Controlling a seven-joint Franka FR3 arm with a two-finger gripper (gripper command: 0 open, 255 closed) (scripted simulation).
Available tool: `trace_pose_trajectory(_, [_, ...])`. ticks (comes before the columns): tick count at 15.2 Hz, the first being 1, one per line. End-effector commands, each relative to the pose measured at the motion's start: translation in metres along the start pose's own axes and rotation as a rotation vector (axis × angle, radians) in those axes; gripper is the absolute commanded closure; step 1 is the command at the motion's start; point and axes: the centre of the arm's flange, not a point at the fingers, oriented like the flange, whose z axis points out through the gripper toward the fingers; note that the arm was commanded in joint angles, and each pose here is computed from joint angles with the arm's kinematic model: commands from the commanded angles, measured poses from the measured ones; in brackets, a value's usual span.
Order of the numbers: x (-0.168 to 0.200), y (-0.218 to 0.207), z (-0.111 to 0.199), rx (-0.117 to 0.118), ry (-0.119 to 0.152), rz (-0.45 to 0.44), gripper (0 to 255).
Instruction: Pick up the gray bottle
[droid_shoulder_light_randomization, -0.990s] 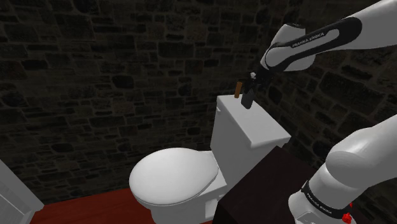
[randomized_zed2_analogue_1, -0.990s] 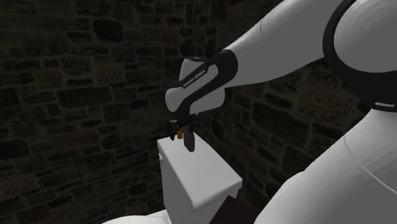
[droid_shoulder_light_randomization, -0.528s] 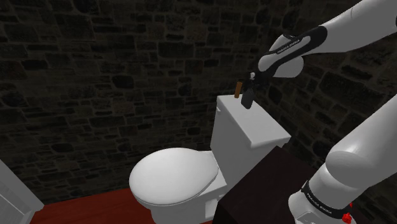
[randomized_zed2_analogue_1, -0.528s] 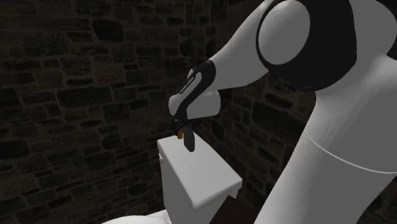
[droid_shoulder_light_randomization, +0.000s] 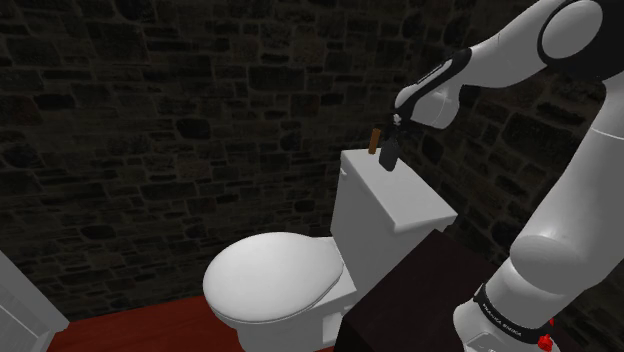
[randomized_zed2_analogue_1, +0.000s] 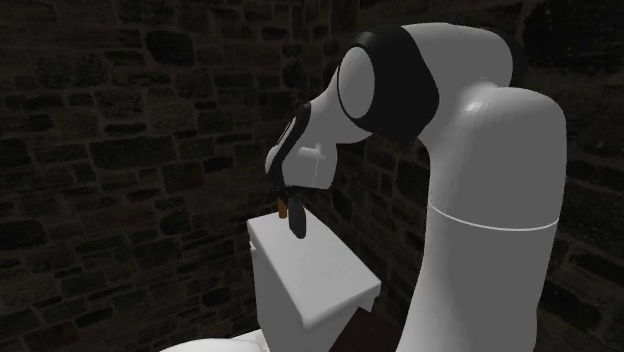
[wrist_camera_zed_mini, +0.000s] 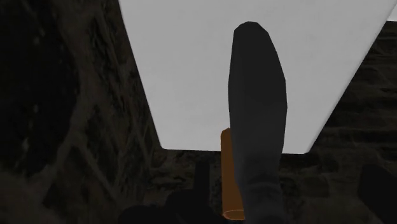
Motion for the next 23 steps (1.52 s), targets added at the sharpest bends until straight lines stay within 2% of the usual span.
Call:
trace_pose_trajectory(1, [0.003,0.006,0.011,-0.003,0.011,0.006,0])
trace_pose_trajectory(7, [-0.015,0.006,0.041,-0.003,0.011,0.006,0])
trace_pose_trajectory(9, [-0.015,0.006,0.041,-0.003,0.011,0.006,0])
trace_pose_trajectory(10, [-0.015,0.006,0.04,-0.003,0.011,0.006,255])
trace_pose_trajectory(19, [-0.015,0.006,0.041,-0.003,0.011,0.006,255])
trace_pose_trajectory(23, [-0.004,0.006,0.023,-0.003,0.011,0.006,255])
